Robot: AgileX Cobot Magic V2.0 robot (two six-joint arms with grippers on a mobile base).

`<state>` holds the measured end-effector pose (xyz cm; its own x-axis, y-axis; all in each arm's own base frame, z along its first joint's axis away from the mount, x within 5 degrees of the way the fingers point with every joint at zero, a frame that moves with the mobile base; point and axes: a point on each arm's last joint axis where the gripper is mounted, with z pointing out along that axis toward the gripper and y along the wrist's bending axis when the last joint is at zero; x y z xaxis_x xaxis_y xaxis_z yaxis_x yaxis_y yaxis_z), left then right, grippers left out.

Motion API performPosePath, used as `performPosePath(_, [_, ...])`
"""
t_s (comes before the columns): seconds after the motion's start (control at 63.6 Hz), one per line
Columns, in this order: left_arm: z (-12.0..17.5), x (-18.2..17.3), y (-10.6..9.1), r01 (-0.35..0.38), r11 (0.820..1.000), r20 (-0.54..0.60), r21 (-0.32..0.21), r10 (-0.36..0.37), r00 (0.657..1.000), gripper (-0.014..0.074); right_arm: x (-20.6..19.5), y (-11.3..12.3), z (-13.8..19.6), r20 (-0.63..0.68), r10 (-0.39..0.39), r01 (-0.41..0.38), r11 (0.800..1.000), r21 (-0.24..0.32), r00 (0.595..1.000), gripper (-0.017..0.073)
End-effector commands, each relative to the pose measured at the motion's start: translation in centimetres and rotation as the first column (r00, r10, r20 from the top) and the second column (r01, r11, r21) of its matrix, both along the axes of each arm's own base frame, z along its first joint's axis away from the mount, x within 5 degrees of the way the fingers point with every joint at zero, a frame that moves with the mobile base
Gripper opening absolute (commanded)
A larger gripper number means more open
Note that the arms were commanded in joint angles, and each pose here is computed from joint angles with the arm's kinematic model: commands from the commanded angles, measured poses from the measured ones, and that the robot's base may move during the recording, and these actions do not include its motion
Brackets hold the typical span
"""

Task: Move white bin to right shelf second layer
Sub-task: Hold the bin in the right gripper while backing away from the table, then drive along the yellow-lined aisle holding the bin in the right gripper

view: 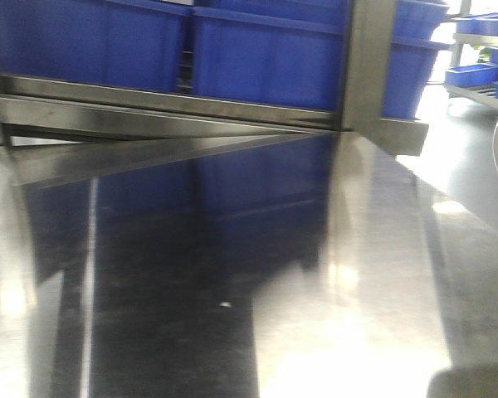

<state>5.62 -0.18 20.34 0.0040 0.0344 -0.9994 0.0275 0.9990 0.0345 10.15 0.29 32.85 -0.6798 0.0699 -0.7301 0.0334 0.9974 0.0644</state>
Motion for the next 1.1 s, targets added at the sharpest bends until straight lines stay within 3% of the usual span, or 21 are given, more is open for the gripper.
performPosePath(0.0, [-0.39, 0.01, 0.05, -0.005, 1.0, 0.063, -0.011, 0.006, 0.998, 0.0085, 0.35, -0.06, 1.46, 0.11, -0.002, 0.003, 1.0, -0.003, 0.994, 0.0048])
performPosePath(1.084, [-0.39, 0.01, 0.05, -0.005, 1.0, 0.063, -0.011, 0.006, 0.998, 0.0085, 0.34, -0.06, 1.45, 0.109, -0.002, 0.003, 1.0, -0.003, 0.994, 0.0048])
